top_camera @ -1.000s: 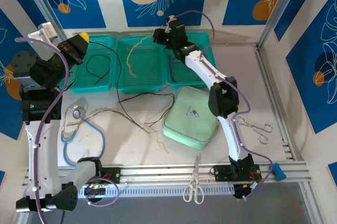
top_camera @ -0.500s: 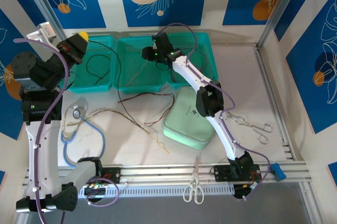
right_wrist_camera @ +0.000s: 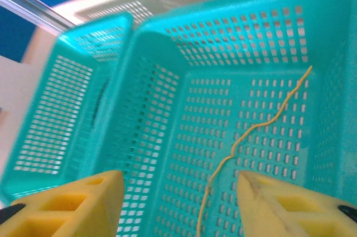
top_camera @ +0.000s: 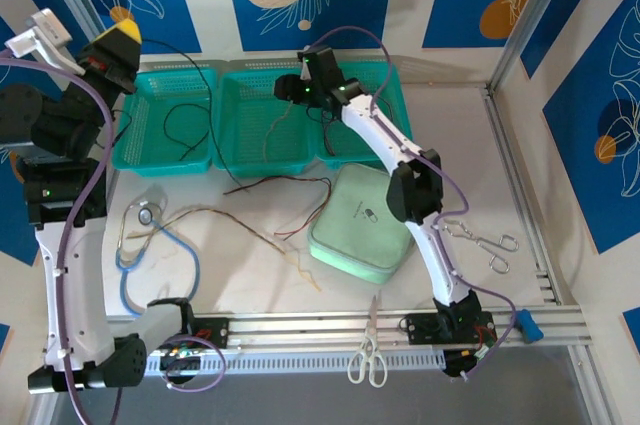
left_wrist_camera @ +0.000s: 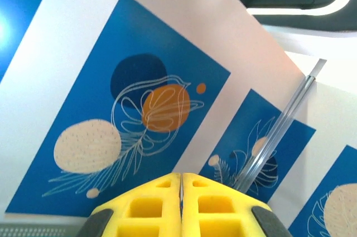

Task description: Untangle the cables

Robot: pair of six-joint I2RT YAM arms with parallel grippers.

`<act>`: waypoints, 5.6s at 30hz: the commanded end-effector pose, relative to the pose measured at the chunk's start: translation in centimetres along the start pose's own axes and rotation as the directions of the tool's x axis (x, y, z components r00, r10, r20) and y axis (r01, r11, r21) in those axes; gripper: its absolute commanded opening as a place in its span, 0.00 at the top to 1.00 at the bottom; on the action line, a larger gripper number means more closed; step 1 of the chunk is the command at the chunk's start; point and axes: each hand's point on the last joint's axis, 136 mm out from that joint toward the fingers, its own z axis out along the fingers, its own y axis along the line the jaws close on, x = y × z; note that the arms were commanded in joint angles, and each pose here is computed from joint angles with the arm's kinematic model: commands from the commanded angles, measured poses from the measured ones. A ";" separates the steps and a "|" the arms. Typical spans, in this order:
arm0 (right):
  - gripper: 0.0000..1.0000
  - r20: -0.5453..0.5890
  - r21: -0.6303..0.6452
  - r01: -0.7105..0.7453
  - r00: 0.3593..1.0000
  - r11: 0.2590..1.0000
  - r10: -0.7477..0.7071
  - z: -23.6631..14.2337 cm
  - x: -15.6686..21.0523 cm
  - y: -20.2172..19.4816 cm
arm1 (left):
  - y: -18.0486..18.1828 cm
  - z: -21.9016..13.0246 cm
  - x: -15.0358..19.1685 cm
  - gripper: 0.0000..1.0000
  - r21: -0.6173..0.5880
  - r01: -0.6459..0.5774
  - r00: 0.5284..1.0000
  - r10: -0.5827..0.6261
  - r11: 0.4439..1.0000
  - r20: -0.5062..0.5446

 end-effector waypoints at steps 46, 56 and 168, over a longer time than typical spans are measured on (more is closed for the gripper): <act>0.44 0.022 -0.195 0.043 0.999 0.980 -0.039 -13.7 -0.5 3.6 | 17.0 5.7 2.7 1.00 -0.505 -0.536 0.785 0.619 0.676 -0.005; 0.44 -0.020 -0.265 0.055 0.998 0.963 -0.062 -13.8 0.2 5.1 | 19.4 5.6 -0.7 1.00 -0.725 -0.598 0.644 0.743 0.342 -0.181; 0.45 -0.179 -0.081 0.093 0.978 0.992 -0.106 -17.5 7.6 1.1 | 30.3 2.4 25.2 0.05 -0.491 -0.489 0.704 -0.007 0.721 -0.710</act>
